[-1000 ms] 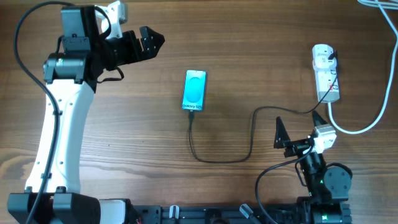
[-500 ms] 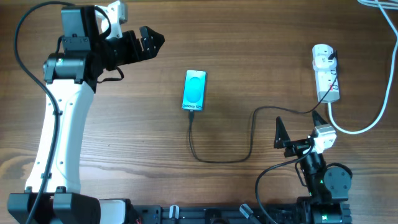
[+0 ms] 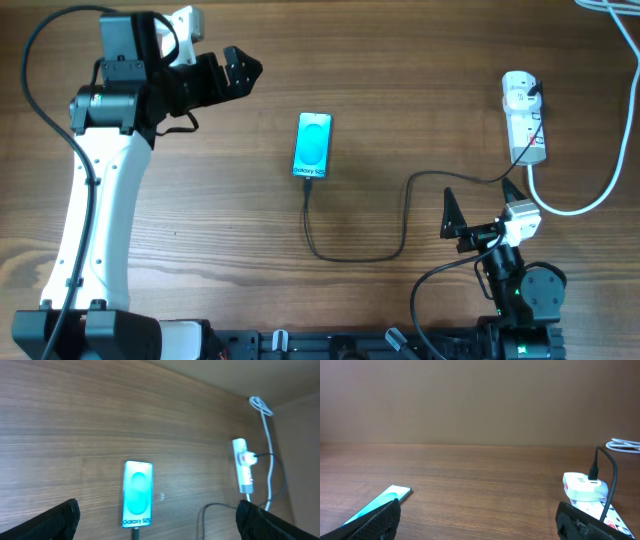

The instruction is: Plug charger to phone and switch on socket

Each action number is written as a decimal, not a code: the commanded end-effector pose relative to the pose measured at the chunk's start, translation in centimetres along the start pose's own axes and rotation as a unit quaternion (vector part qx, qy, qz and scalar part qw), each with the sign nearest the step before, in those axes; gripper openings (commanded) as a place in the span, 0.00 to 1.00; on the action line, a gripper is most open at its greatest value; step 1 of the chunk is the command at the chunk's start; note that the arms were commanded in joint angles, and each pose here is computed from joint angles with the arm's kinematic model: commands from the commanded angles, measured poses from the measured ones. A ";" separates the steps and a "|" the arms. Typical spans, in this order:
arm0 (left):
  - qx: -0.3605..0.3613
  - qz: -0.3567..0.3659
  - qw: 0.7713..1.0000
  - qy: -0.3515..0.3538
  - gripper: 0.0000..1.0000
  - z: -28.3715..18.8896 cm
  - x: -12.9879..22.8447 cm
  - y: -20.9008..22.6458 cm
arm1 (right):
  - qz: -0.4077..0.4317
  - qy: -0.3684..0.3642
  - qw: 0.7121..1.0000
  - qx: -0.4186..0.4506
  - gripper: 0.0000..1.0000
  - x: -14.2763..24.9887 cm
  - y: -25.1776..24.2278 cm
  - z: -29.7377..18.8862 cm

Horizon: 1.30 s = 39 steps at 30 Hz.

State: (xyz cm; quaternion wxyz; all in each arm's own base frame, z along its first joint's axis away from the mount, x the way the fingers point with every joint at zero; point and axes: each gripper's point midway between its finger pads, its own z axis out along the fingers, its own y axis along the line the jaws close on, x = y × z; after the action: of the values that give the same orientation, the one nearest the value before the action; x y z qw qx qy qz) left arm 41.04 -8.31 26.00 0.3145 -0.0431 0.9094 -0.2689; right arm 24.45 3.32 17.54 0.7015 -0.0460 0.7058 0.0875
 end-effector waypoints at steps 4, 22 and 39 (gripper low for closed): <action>-0.028 0.113 0.992 -0.052 1.00 -2.2 2.0 -0.9 | -0.001 -0.007 1.000 0.005 1.00 -0.3 -0.1 -0.1; -0.037 0.202 0.915 -0.347 1.00 -5.9 15.9 5.6 | -0.001 -0.007 1.000 0.005 1.00 -0.3 -0.1 -0.1; -0.066 0.289 0.884 -0.361 1.00 -5.2 18.1 6.8 | -0.001 -0.007 1.000 0.005 1.00 -0.3 -0.1 -0.1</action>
State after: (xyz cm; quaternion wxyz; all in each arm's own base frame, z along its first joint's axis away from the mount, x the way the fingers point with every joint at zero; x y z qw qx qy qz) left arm 24.19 -4.86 15.59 0.6701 0.1035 0.7303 -0.0833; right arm 24.41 3.31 17.60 0.7025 -0.0461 0.7047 0.0875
